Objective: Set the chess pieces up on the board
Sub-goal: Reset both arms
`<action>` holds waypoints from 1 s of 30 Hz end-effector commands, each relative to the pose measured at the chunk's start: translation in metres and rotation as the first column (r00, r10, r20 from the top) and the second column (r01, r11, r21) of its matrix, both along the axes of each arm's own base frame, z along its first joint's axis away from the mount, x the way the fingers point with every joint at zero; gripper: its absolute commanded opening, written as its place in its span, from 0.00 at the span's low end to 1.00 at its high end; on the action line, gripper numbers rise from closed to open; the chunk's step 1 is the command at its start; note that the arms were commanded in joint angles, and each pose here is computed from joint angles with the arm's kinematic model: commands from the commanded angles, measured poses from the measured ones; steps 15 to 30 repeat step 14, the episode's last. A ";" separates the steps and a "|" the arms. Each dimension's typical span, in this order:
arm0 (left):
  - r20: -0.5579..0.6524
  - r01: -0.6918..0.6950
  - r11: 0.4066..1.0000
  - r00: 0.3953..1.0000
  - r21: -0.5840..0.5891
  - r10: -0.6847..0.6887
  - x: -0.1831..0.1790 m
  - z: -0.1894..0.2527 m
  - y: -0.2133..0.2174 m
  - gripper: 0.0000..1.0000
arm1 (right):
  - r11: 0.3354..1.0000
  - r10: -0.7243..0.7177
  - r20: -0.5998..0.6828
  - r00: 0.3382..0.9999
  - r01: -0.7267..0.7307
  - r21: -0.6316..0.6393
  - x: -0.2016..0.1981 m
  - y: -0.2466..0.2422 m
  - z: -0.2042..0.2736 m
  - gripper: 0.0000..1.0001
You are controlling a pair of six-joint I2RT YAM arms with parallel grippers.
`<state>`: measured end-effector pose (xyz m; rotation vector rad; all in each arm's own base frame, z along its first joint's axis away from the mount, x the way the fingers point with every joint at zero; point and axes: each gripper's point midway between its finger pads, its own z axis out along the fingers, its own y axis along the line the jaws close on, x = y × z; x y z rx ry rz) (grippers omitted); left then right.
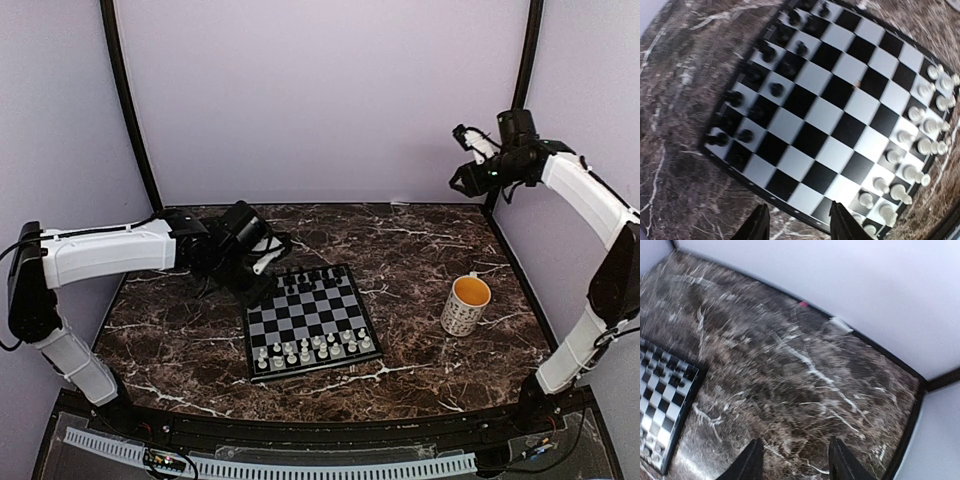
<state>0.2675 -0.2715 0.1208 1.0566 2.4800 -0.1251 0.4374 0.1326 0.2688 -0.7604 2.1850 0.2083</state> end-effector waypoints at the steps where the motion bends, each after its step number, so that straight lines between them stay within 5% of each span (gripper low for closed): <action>1: 0.285 -0.176 0.974 0.935 -0.141 0.210 0.064 0.080 0.028 0.49 | 0.973 -0.197 0.202 0.959 0.166 0.161 0.006 -0.054 0.078 0.69; 4: 0.363 -0.237 0.936 0.875 -0.259 0.322 0.088 0.118 0.047 0.60 | 0.921 -0.385 0.269 0.883 0.346 0.182 0.009 -0.095 0.091 0.98; 11: 0.471 -0.291 0.853 0.734 -0.432 0.489 0.115 0.190 0.076 0.78 | 0.855 -0.513 0.291 0.807 0.450 0.258 -0.013 -0.114 0.102 0.98; 30: 0.463 -0.300 0.842 0.728 -0.449 0.506 0.119 0.194 0.074 0.83 | 0.867 -0.481 0.296 0.825 0.398 0.300 -0.027 -0.104 0.107 0.99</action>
